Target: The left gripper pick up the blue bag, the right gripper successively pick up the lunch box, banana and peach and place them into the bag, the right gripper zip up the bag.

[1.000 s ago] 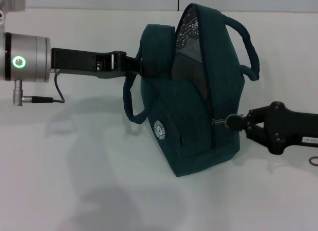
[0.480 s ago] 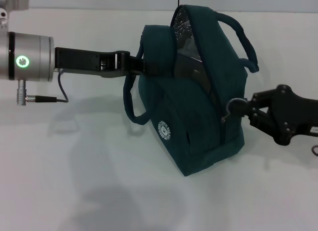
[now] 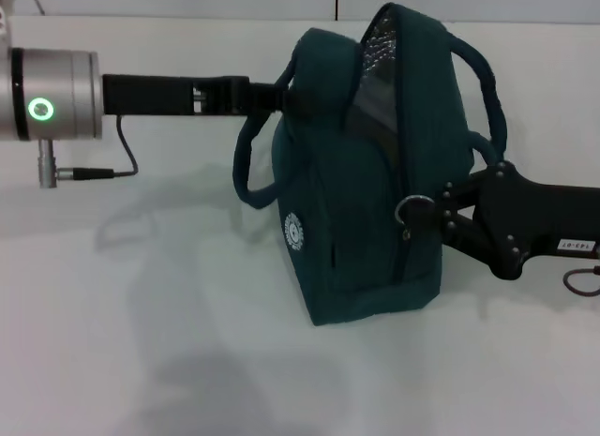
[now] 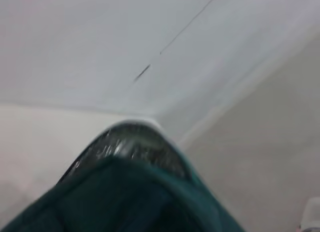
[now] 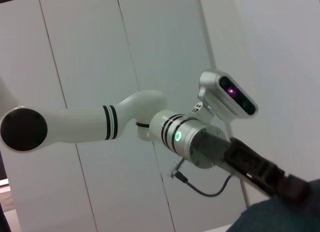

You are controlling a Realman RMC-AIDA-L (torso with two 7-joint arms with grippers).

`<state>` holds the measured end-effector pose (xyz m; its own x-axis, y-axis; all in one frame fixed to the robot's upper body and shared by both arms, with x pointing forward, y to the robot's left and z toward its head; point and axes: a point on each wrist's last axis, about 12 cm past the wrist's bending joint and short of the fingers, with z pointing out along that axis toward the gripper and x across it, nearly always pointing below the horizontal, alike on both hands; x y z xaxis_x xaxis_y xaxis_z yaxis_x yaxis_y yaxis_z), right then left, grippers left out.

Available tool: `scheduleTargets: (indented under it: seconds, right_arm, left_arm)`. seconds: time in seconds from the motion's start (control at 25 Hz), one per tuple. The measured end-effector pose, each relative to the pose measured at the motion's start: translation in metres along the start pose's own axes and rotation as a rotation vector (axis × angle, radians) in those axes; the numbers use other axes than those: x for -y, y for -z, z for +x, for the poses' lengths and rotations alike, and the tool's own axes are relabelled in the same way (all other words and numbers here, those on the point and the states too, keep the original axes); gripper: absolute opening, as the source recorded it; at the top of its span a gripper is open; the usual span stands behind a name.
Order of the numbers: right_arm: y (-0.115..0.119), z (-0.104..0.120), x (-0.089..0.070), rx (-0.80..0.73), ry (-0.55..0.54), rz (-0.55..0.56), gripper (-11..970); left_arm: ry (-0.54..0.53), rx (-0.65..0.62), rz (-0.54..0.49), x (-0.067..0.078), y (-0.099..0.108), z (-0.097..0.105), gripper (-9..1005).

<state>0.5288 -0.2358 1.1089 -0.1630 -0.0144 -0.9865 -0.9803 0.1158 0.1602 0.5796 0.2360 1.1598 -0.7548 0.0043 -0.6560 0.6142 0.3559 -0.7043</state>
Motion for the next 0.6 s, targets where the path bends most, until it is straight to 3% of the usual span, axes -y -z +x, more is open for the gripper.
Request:
scheduleTargets:
  seconds: [0.36,0.48,0.6]
  right_arm:
    - [-0.003,-0.012,0.004,0.048,0.023,-0.015,17]
    - [-0.006,-0.021,0.009,0.080,0.044,-0.012,17]
    - [-0.011,-0.028,0.015,0.096,0.056,0.000,17]
  left_arm:
    - [-0.139,0.207,0.009,-0.006,0.036,0.014,229]
    - [-0.203,0.223,0.093,-0.002,0.045,0.039,278]
    - [-0.240,0.246,0.138,-0.004,0.045,0.075,417]
